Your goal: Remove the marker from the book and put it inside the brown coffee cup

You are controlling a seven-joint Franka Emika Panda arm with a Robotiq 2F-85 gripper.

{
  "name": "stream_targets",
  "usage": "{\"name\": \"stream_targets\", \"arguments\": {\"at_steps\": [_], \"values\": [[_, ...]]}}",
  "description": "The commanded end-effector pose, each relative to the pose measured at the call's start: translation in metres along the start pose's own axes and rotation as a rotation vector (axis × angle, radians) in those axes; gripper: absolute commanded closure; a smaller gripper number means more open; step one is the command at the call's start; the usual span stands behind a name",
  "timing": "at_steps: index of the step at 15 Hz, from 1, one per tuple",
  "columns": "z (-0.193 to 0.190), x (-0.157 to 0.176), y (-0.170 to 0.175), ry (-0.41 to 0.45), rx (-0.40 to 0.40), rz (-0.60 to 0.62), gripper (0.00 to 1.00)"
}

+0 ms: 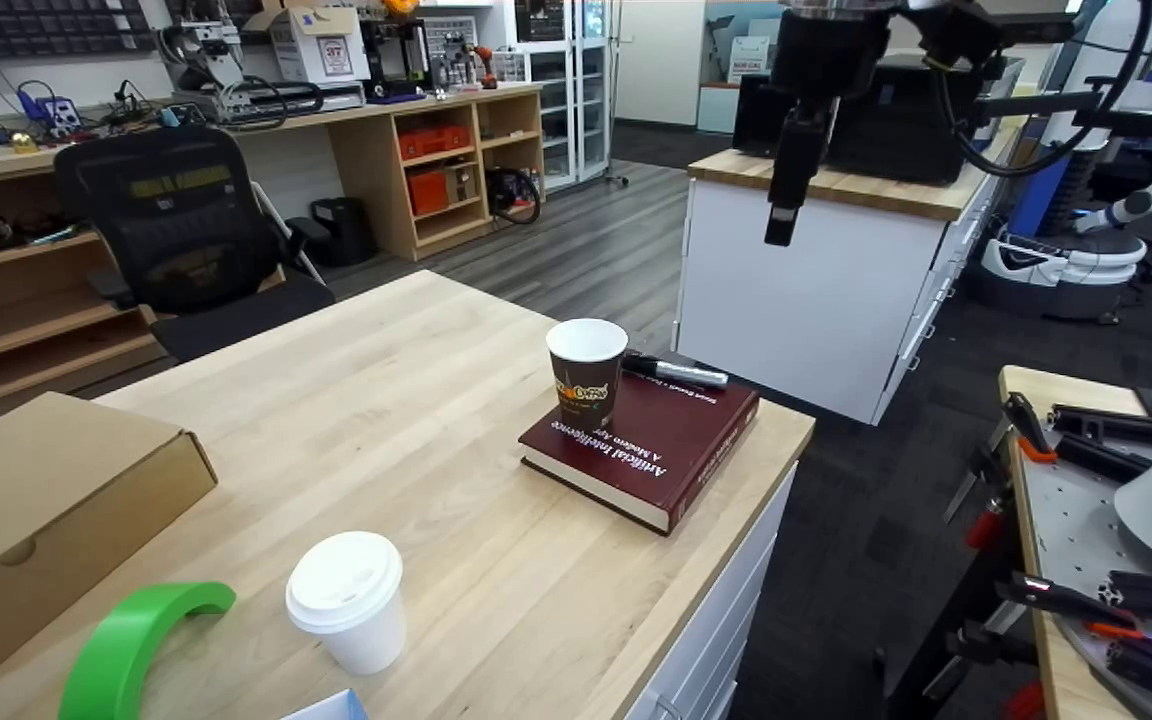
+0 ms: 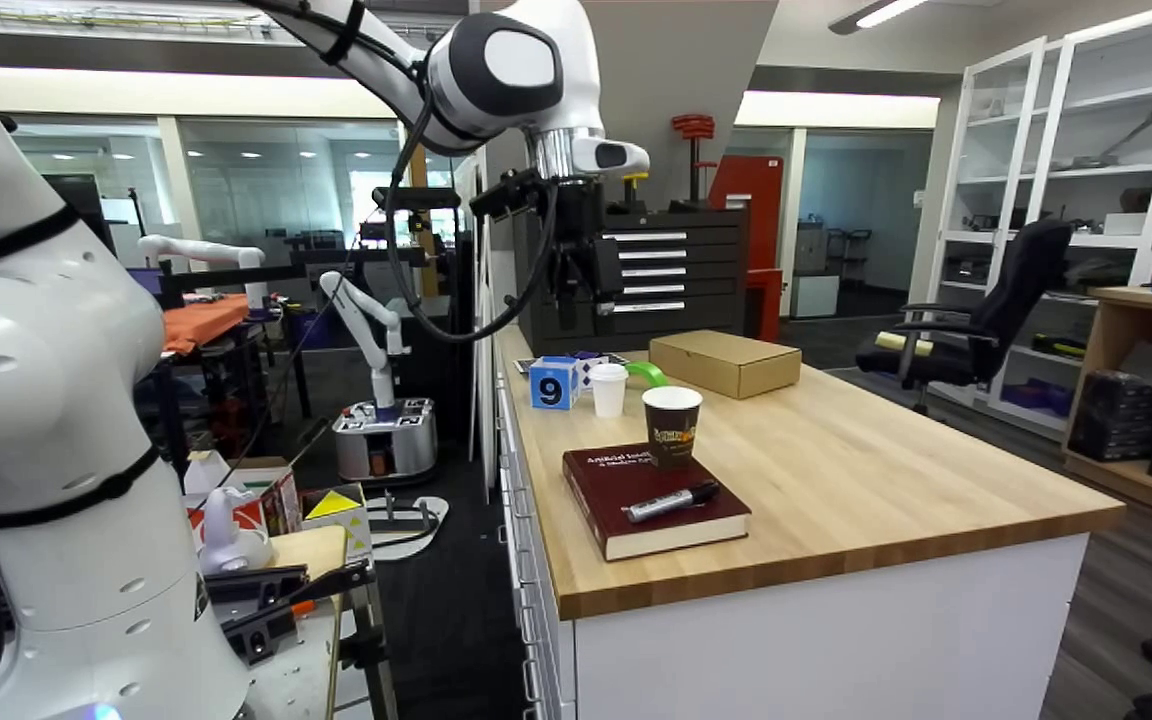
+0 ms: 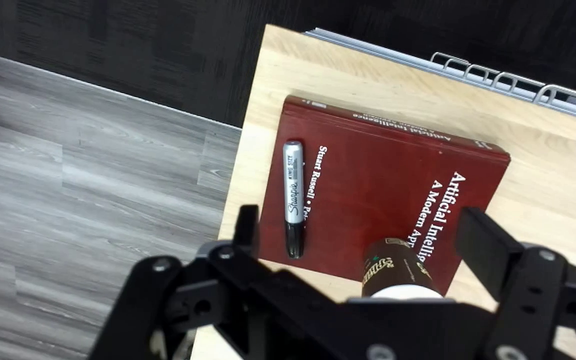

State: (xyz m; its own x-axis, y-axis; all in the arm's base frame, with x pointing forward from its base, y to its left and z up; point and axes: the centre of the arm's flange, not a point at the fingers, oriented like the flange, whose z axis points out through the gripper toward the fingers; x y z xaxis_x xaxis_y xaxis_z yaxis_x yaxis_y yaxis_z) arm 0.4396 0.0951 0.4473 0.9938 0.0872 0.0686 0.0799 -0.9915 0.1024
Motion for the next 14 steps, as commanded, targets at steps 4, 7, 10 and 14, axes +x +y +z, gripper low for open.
{"name": "stream_targets", "arguments": {"at_steps": [4,7,10,14], "values": [[0.006,0.002,-0.001,-0.012,0.002,-0.002,0.0],[0.011,0.004,0.0,-0.009,0.011,-0.003,0.0],[0.028,0.009,0.001,0.0,0.011,-0.018,0.0],[0.052,0.017,-0.001,0.048,0.006,-0.055,0.0]]}}
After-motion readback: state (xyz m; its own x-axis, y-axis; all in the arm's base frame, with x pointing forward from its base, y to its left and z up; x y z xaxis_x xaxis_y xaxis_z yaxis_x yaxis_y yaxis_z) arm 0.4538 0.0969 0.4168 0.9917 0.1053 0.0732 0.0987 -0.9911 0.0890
